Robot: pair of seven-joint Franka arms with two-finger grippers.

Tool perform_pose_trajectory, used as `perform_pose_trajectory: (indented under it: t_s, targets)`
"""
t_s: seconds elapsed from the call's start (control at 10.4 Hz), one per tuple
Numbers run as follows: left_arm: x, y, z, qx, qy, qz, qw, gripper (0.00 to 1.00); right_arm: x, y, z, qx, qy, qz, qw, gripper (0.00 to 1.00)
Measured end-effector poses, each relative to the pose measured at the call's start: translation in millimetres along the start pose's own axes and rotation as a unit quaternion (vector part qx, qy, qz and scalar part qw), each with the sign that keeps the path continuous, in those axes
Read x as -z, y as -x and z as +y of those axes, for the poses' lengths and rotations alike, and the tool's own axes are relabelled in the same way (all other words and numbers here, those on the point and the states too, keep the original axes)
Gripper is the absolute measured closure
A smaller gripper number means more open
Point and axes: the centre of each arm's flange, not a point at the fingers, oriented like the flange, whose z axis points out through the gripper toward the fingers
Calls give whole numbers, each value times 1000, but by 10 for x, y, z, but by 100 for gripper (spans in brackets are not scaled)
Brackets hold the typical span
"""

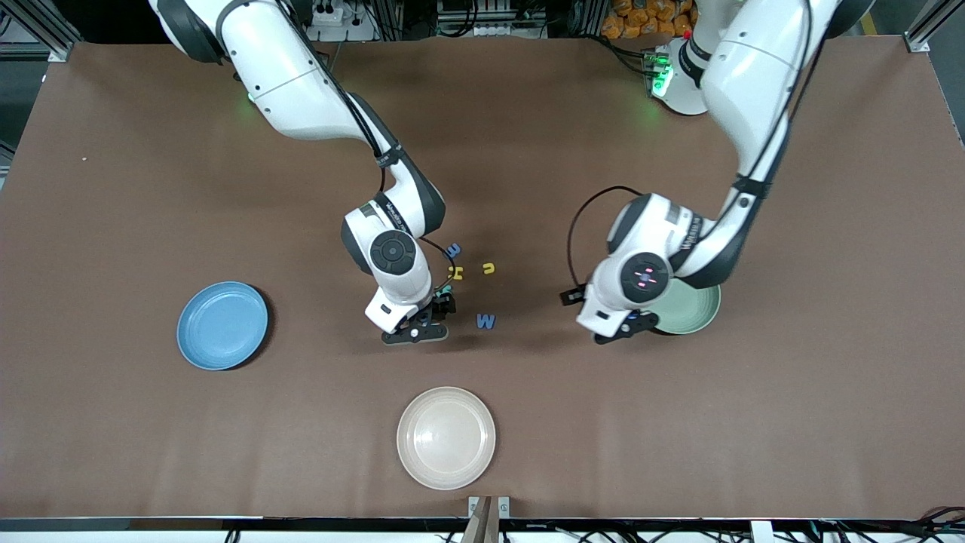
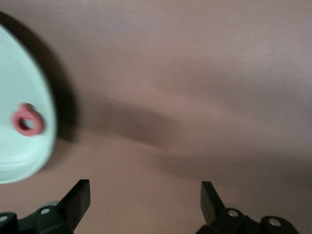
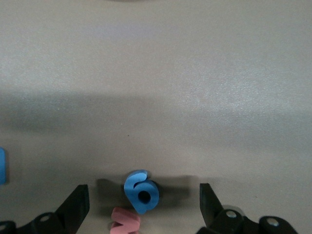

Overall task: Sort upper and lower case letters into plates
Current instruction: 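Carry the blue e to the blue plate while the left gripper reaches blue M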

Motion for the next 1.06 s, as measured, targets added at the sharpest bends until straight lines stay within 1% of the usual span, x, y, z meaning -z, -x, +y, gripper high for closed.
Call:
perform_pose_trajectory:
  t_s: [0.1, 0.29, 0.38, 0.48, 0.58, 0.67, 0.77, 0.87, 1.06]
  targets:
    - [-62, 27, 117, 12, 11, 8, 1000, 0, -1, 0, 1, 4, 0, 0, 1000, 0]
    - [-221, 70, 271, 46, 27, 17, 998, 0, 0, -2, 2, 7, 0, 1, 1000, 7]
    - [-268, 115, 343, 63, 33, 20, 997, 0, 3, -8, -1, 7, -2, 5, 1000, 19]
    - [-282, 180, 423, 71, 36, 22, 997, 0, -12, -5, 0, 8, -6, 12, 1000, 37]
    - [-283, 269, 514, 66, 38, 25, 997, 0, -51, 12, 6, 9, -10, 20, 1000, 52]
    - [-276, 381, 624, 56, 38, 31, 997, 0, -37, 9, -1, 13, -13, 26, 999, 68]
    - [-259, 488, 730, 47, 38, 38, 997, 0, -36, 6, 1, 16, -13, 28, 999, 74]
    - [-258, 597, 831, 46, 37, 43, 997, 0, -36, 6, 1, 18, -13, 28, 999, 74]
    - [-236, 792, 1012, 77, 43, 49, 995, 0, -30, 0, 9, 22, -13, 29, 999, 74]
